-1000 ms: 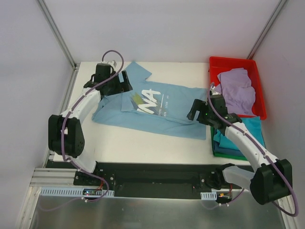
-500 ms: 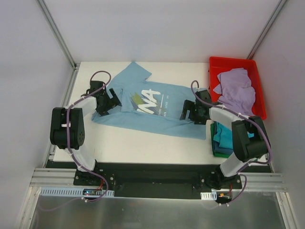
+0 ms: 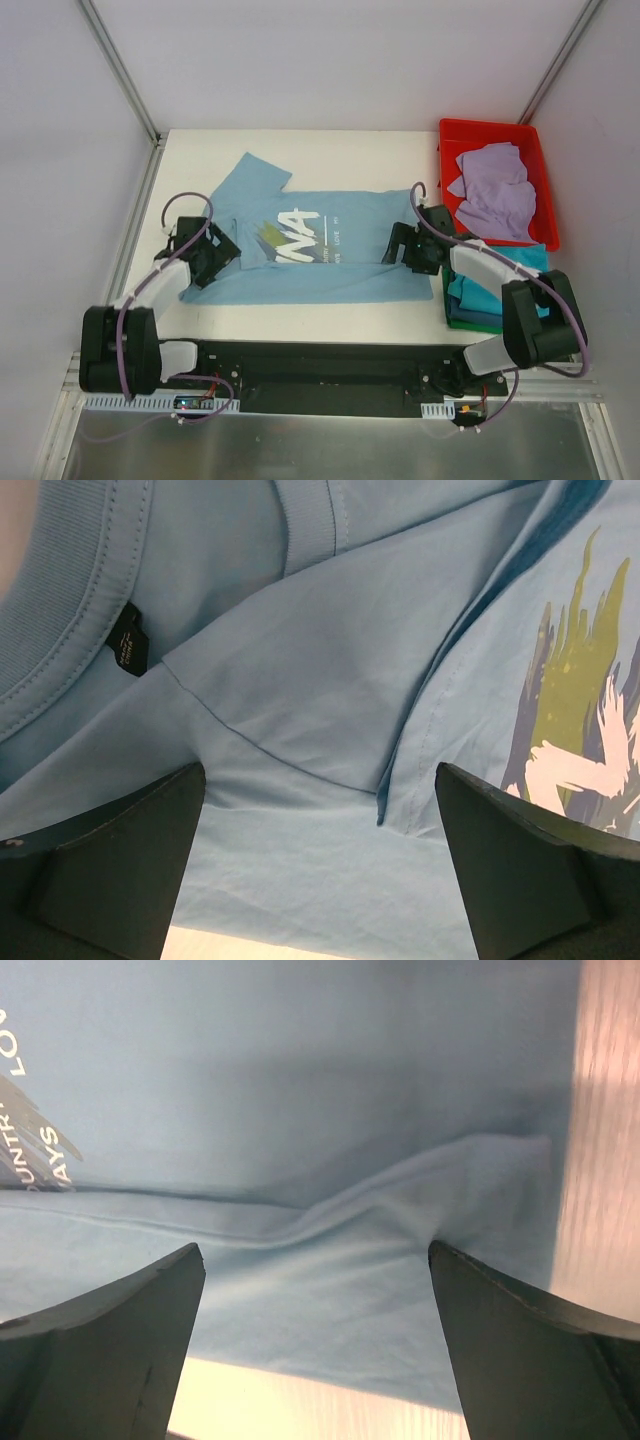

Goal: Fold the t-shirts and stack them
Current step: Fold the flattened tshirt in 1/3 of the way

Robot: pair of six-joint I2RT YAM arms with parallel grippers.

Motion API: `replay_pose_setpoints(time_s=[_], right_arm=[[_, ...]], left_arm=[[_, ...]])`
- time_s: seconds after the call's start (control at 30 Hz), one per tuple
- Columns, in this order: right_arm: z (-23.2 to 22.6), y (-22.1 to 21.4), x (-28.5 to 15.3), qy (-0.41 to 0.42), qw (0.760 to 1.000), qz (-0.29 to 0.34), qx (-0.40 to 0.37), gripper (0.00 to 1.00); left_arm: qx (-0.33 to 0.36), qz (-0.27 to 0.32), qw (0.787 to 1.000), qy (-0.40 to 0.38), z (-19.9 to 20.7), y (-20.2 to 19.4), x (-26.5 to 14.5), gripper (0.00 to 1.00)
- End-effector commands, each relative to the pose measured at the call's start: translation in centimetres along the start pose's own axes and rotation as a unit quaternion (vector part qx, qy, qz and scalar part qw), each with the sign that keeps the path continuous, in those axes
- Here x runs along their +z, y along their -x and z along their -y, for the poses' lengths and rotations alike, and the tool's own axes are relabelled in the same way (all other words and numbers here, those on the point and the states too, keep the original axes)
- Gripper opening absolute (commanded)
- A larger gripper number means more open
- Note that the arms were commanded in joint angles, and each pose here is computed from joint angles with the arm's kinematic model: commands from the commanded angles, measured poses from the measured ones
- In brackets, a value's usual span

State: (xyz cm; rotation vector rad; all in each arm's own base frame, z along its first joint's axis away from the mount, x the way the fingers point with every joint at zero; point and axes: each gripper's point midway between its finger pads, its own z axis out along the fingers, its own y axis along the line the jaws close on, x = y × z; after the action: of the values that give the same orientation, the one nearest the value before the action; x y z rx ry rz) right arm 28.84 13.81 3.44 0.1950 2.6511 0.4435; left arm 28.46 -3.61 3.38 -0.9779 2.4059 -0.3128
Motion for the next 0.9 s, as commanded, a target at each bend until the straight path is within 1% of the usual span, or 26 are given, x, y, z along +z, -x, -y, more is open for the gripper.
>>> replay_pose_setpoints(time_s=[0.0,0.1,0.2,0.3,0.37,0.43,0.53,0.6,0.7,0.87], right_arm=[[-1.1,-1.7,-2.6,0.039,0.999,0.001,-0.02,0.96],[-1.6,-1.9,-4.1,0.056,0.998,0.015,-0.033,0.96],[-2.1,-1.5,-5.4,0.07,0.996,0.037,-0.049,0.96],[-2.9,-2.0,-6.3,0.101,0.991,0.039,-0.077,0.96],[-3.4,-2.0,-5.8,0.122,0.989,0.057,-0.063,0.96],[-3.9,-2.1,-5.3,0.148,0.985,0.076,-0.052,0.96],[-3.2,-1.9,-4.9,0.135,0.985,0.089,-0.058,0.96],[-2.4,-2.0,-4.5,0.115,0.988,0.09,-0.054,0.96],[-1.6,-2.8,-3.6,0.1,0.991,0.077,-0.052,0.96],[-1.9,-3.5,-2.7,0.11,0.992,0.044,-0.049,0.96]], left_arm=[[-0.032,-0.004,0.997,0.063,-5.0,-3.0,-2.3,0.99],[-0.036,0.026,0.999,0.027,-4.3,-2.5,-4.0,0.99],[-0.035,0.044,0.998,-0.027,-2.1,-1.5,-5.6,0.99],[-0.022,0.023,0.997,-0.069,0.2,-1.5,-6.6,0.99],[-0.009,0.004,0.997,-0.078,1.3,-2.2,-6.5,0.99],[0.01,-0.019,0.997,-0.07,2.1,-3.2,-5.8,0.99],[0.035,-0.043,0.997,-0.055,3.0,-4.2,-4.9,0.99],[0.036,-0.057,0.997,-0.041,3.0,-4.6,-4.1,0.98],[0.035,-0.07,0.997,-0.027,3.1,-5.0,-3.1,0.91],[0.034,-0.074,0.996,-0.029,3.6,-5.1,-2.1,0.74]])
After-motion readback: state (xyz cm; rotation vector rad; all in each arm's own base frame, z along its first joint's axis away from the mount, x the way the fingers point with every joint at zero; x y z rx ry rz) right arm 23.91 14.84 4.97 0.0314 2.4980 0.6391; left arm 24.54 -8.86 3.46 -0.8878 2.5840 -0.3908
